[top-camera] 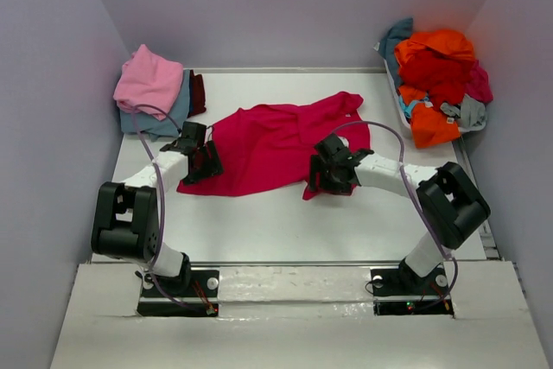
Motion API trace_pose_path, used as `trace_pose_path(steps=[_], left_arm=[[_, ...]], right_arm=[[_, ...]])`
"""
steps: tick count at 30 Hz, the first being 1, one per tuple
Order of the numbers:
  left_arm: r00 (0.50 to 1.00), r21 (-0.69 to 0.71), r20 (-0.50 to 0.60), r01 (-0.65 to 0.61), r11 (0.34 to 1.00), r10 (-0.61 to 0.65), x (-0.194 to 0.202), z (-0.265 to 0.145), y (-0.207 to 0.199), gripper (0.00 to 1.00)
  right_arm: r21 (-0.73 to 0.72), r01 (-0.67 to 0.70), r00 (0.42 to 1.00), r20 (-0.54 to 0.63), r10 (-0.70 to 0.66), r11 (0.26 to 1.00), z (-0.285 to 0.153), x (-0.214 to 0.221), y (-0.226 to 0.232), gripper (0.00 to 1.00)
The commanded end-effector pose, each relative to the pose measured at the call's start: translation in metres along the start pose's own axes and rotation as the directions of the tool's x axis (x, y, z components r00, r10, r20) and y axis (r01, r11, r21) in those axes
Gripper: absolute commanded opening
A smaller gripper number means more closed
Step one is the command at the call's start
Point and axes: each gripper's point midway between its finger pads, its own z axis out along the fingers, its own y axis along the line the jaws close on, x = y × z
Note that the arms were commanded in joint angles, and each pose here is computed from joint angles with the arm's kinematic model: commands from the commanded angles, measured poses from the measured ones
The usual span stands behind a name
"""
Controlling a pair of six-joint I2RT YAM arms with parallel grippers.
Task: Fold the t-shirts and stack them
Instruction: Flatten out the tshirt
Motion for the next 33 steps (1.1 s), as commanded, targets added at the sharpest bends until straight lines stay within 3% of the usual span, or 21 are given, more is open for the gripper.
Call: trace_pose_path(steps=[1,4,11,13,14,15,20,22,23,28,33], left_arm=[[1.000,0.016,0.014,-0.009,1.000,0.008,0.001,-0.006,0.001,0.78],[1.000,0.029,-0.003,-0.008,1.000,0.008,0.006,-0.003,-0.001,0.71],[0.999,0.044,-0.039,-0.006,0.999,0.008,0.013,0.003,-0.004,0.60],[0.999,0.043,-0.041,-0.006,0.999,0.008,0.014,0.004,-0.004,0.51],[0.999,0.041,-0.045,-0.005,0.999,0.007,0.015,0.005,-0.003,0.39],[0.999,0.039,-0.050,-0.005,0.999,0.007,0.016,0.005,-0.003,0.35],[0.998,0.032,-0.062,-0.003,0.999,0.005,0.019,0.008,-0.002,0.28],[0.998,0.030,-0.066,-0.004,1.000,0.006,0.020,0.008,-0.001,0.28],[0.997,0.022,-0.072,-0.005,1.000,0.006,0.021,0.008,0.000,0.38],[0.999,-0.078,-0.033,-0.014,0.997,0.012,0.009,-0.002,0.017,0.56],[1.000,-0.187,-0.001,-0.016,0.982,0.016,0.001,-0.008,0.035,0.60]], right_arm=[[-0.018,0.002,1.000,0.005,-0.002,1.000,0.005,-0.001,0.008,0.75],[-0.023,-0.009,1.000,-0.006,0.009,1.000,0.003,0.006,0.005,0.66],[-0.030,-0.030,1.000,-0.003,0.030,0.999,-0.013,0.017,-0.006,0.59],[-0.028,-0.034,0.999,0.015,0.034,0.999,-0.021,0.015,-0.009,0.57],[-0.023,-0.035,0.999,0.016,0.035,0.999,-0.023,0.016,-0.012,0.56],[-0.023,-0.036,0.999,0.028,0.037,0.999,-0.029,0.015,-0.014,0.56],[-0.018,-0.040,0.998,0.041,0.041,0.999,-0.039,0.016,-0.020,0.55],[-0.020,-0.044,0.998,0.047,0.045,0.999,-0.041,0.016,-0.021,0.55],[-0.021,-0.045,0.998,0.052,0.046,0.999,-0.044,0.015,-0.021,0.55],[-0.032,-0.038,0.997,0.063,0.040,0.999,-0.050,0.011,-0.019,0.55],[-0.052,-0.033,0.997,0.063,0.036,0.998,-0.050,0.011,-0.015,0.55]])
